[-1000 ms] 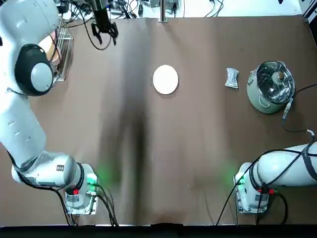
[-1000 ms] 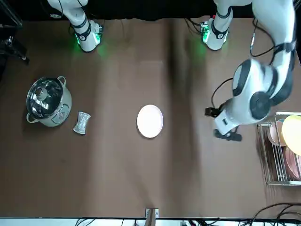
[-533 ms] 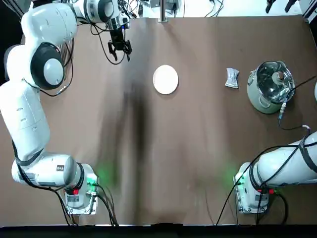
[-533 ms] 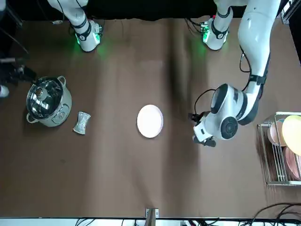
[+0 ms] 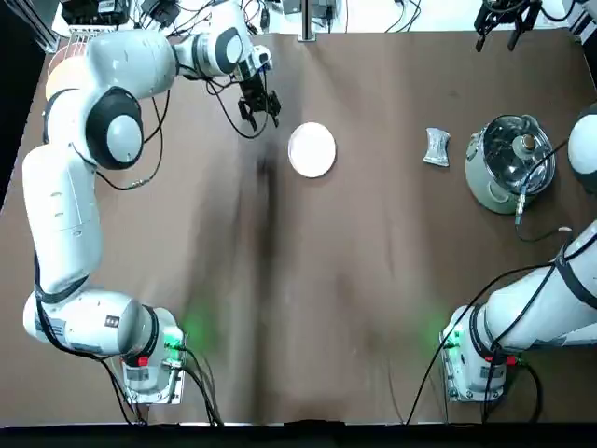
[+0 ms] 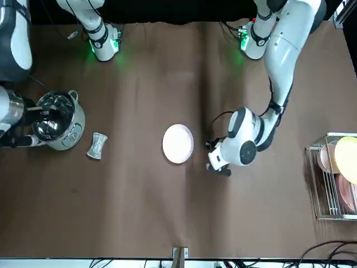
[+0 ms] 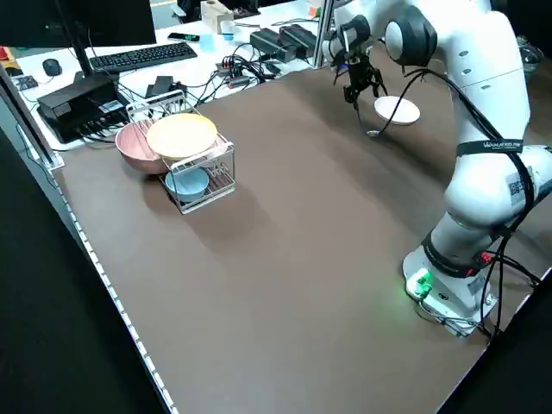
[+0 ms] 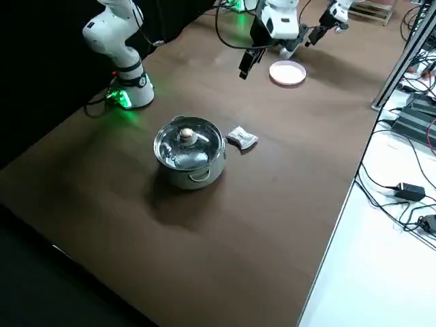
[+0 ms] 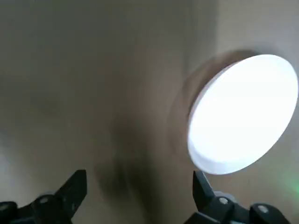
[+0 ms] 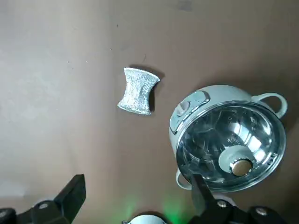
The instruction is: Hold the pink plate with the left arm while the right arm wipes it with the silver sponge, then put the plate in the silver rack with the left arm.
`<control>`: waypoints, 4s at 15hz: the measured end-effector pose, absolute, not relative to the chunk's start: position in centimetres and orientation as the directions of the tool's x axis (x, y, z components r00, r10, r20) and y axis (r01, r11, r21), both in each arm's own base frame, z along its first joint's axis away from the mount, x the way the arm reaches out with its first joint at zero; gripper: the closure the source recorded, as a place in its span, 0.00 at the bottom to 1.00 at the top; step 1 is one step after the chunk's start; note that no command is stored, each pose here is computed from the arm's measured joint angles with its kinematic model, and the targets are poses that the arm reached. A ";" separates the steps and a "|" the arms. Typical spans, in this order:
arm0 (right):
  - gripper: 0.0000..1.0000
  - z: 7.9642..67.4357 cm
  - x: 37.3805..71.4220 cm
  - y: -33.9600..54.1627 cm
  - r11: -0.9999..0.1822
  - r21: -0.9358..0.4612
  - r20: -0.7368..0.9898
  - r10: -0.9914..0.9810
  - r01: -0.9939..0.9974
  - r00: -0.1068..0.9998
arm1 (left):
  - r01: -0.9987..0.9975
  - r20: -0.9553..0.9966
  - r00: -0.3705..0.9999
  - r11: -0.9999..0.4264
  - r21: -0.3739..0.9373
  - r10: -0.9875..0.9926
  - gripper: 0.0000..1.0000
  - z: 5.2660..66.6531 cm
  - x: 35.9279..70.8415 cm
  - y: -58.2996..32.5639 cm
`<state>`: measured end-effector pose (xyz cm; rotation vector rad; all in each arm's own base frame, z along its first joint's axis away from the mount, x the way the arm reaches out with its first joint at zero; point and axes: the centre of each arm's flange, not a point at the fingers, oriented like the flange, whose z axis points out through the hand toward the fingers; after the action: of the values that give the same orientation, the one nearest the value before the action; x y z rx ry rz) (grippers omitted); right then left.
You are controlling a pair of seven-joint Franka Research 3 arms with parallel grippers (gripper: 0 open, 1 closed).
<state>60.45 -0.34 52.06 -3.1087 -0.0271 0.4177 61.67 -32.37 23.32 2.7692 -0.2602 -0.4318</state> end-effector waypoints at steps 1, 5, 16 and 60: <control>0.00 51.2 60.8 -0.1 -1.000 -0.007 -0.271 0.021 0.020 0.962 | -0.118 -0.262 0.939 -0.925 0.361 -0.221 0.00 22.7 61.4 -33.2; 0.00 47.7 62.8 1.0 -0.999 -0.035 -0.257 0.031 0.023 0.966 | -0.102 -0.163 0.970 -0.912 0.398 -0.180 0.00 19.6 60.1 -36.2; 0.00 33.0 66.4 -1.8 -0.996 -0.061 -0.303 -0.038 -0.060 0.952 | -0.060 -0.104 0.988 -0.914 0.400 -0.110 0.28 17.0 58.1 -38.2; 0.90 21.3 64.7 6.7 -0.935 0.031 -0.410 -0.335 -0.354 0.848 | -0.145 -0.042 0.985 -0.944 0.297 -0.165 0.97 18.0 56.6 -40.9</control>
<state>64.67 6.74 21.25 -2.9764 0.5545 0.6480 56.58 -40.87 18.01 2.8339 -0.2263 -0.0952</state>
